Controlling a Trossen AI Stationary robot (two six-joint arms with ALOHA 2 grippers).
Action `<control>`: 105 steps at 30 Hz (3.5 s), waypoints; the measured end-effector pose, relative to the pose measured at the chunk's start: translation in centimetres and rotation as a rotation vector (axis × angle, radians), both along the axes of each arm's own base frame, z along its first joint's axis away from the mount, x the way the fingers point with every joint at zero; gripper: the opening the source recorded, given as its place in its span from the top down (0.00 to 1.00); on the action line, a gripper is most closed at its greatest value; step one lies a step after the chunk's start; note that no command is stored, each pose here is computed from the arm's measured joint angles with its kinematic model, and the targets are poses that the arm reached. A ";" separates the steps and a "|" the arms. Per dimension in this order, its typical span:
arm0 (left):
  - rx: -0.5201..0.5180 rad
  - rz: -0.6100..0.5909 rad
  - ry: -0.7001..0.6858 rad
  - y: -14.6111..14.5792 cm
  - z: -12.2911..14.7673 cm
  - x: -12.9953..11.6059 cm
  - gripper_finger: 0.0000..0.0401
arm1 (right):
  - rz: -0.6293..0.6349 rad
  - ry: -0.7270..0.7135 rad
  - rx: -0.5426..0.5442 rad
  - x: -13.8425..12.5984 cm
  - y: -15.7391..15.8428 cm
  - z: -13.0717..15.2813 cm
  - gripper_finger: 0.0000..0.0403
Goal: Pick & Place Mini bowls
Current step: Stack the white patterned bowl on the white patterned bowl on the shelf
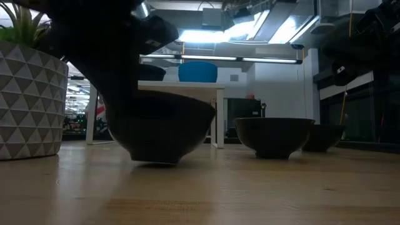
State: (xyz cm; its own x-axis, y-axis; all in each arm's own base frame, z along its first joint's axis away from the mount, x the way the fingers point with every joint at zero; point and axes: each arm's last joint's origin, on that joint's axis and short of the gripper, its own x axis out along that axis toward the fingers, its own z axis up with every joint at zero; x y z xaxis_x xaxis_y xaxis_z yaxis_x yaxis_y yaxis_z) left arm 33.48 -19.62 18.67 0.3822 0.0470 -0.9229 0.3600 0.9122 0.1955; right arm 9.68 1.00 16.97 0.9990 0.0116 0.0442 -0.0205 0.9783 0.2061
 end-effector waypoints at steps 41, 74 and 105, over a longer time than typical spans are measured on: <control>-0.038 0.024 -0.397 0.4 14.1 -2.6 0.99 | 0.000 0.000 0.001 0.0 0.0 0.0 0.87; 0.130 0.362 -0.447 15.3 18.2 -1.5 0.99 | 0.000 0.000 0.000 0.0 0.0 0.0 0.87; 0.225 0.632 -0.445 21.9 19.3 -3.0 0.99 | 0.000 -0.001 0.002 0.0 0.0 0.0 0.87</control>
